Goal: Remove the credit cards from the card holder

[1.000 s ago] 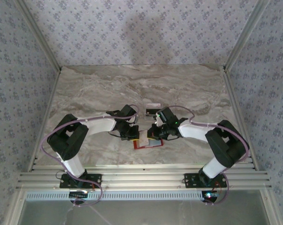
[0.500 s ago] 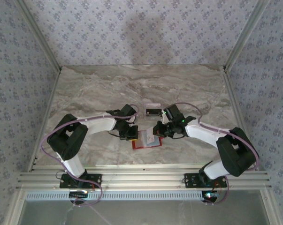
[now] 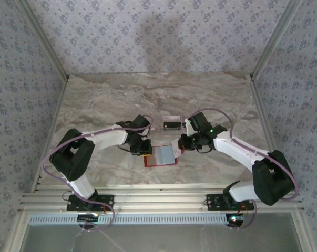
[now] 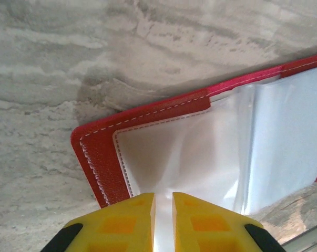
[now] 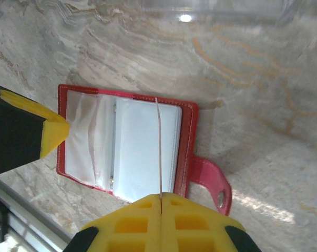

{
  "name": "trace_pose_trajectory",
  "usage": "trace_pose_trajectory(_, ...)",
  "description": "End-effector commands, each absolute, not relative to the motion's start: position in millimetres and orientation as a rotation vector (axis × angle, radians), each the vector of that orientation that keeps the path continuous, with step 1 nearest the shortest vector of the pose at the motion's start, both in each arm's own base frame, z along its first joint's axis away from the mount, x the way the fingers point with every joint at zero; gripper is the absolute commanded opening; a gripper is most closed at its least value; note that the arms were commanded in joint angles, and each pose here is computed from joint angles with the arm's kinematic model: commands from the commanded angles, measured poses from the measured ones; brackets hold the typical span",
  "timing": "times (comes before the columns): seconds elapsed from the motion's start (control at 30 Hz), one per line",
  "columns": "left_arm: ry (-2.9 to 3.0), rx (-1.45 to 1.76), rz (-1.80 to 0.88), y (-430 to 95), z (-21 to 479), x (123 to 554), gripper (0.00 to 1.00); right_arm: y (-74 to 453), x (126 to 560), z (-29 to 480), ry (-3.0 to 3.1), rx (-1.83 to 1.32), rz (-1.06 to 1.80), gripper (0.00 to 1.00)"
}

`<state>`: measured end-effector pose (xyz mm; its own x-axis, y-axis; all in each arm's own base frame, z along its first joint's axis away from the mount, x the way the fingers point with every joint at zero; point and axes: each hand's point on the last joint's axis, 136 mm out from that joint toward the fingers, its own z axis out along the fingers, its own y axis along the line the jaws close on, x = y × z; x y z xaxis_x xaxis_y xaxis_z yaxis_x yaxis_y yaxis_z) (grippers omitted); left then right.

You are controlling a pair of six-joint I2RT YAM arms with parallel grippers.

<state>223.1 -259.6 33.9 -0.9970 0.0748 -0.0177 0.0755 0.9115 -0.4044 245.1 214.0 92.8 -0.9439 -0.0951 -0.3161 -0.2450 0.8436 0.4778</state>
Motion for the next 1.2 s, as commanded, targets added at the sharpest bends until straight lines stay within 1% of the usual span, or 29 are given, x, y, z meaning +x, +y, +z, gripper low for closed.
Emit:
trace_pose_trajectory(0.0,3.019,0.147,-0.655,-259.4,56.4,230.6,0.18,199.6,252.9,108.0,2.677,-0.411,0.622,0.00)
trace_pose_trajectory(0.1,3.007,0.139,-0.648,-256.5,59.7,231.9,0.18,200.5,259.2,116.5,2.609,-0.546,0.602,0.00)
trace_pose_trajectory(0.17,2.998,0.136,-0.648,-255.0,61.8,232.9,0.19,196.4,266.4,118.3,2.562,-0.680,0.510,0.00)
trace_pose_trajectory(0.33,2.980,0.111,-0.633,-246.8,63.2,234.1,0.21,192.5,264.7,115.0,2.429,-1.086,0.369,0.00)
trace_pose_trajectory(0.53,2.962,0.075,-0.626,-237.1,62.5,234.5,0.22,183.6,280.7,118.7,2.272,-1.415,0.150,0.00)
trace_pose_trajectory(0.73,2.954,0.036,-0.614,-228.2,58.4,230.9,0.23,183.2,286.9,123.1,2.159,-1.720,0.064,0.00)
trace_pose_trajectory(0.93,2.940,-0.010,-0.630,-225.2,54.9,227.8,0.24,192.6,303.5,132.3,2.067,-1.893,0.021,0.00)
trace_pose_trajectory(1.17,2.932,-0.031,-0.620,-220.2,55.1,225.3,0.24,207.1,334.2,137.7,1.957,-2.019,0.001,0.00)
